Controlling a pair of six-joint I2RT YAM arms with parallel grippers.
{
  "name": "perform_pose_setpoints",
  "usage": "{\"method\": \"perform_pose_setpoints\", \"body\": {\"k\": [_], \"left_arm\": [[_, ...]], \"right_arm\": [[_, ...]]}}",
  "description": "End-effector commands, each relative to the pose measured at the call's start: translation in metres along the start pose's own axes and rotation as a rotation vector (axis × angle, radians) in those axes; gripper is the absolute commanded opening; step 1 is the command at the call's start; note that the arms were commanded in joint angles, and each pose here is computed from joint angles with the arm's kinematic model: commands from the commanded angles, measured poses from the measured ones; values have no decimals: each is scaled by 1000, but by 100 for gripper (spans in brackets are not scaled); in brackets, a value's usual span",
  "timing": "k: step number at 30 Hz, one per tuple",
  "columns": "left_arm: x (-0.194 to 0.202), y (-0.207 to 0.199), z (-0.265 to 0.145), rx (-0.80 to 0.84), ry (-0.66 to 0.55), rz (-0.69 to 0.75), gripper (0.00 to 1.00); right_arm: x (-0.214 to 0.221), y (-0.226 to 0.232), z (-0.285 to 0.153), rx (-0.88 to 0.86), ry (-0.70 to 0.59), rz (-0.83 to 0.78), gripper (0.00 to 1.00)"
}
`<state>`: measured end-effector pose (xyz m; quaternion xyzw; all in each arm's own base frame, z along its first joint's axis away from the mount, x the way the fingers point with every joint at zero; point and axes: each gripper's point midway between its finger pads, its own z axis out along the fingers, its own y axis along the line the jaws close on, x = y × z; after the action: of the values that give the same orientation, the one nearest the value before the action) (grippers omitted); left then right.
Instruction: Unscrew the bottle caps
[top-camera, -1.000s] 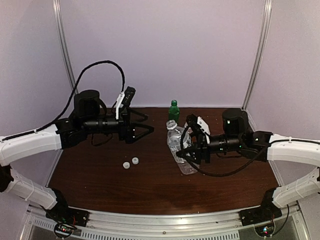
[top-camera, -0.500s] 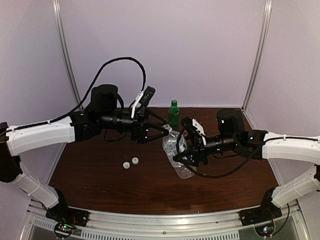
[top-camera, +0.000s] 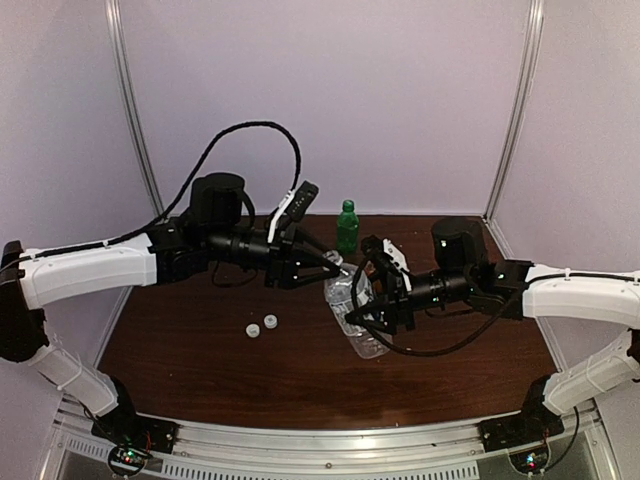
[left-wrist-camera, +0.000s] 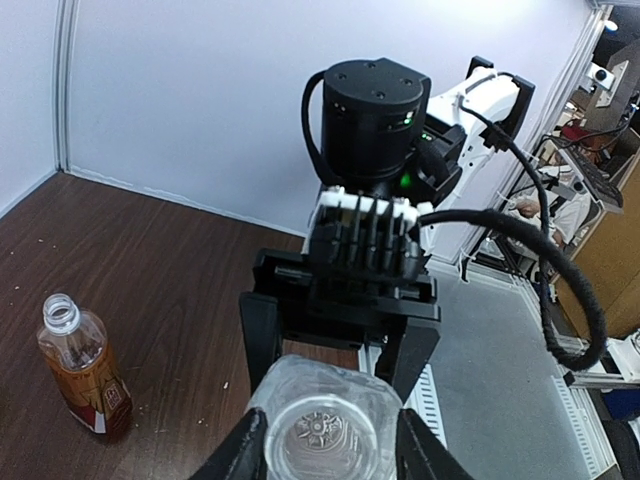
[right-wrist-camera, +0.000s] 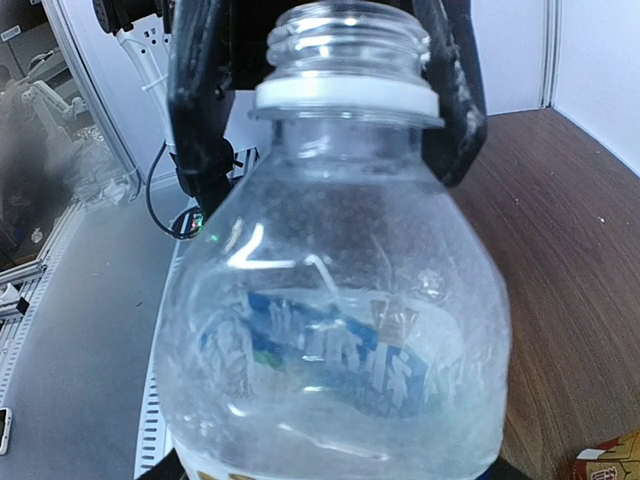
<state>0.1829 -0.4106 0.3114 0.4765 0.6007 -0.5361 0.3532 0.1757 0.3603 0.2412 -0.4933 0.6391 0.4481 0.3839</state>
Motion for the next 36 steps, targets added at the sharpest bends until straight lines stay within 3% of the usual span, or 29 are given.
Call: {"method": "perform_pose_setpoints", "body": {"k": [1,7,12,18,24,30,36], "left_arm": [[-18,-9,4,53,-45,47,43],[-20,-10,5,67,-56,50,32],[-20,-12,4,70,-58,61,16],[-17,-4,0,6,-43,67,1],[-12,15,-11,-99,-20,63,0],[-8,60,-25,-340,19,59,0],[-3,111,-28,-565,77,72,0]], "right_arm": [[-18,2,-2,-14,-48,-37,60],[-17,2,-2,-11,-43,-34,61],[-13,-8,-2,44,-28,-19,64],[-8,-26,-6,158,5,8,80],[-5,-31,-13,214,33,23,99],[-13,-38,-34,320,31,16,100],[-28,-64,-65,550,9,65,100]]}}
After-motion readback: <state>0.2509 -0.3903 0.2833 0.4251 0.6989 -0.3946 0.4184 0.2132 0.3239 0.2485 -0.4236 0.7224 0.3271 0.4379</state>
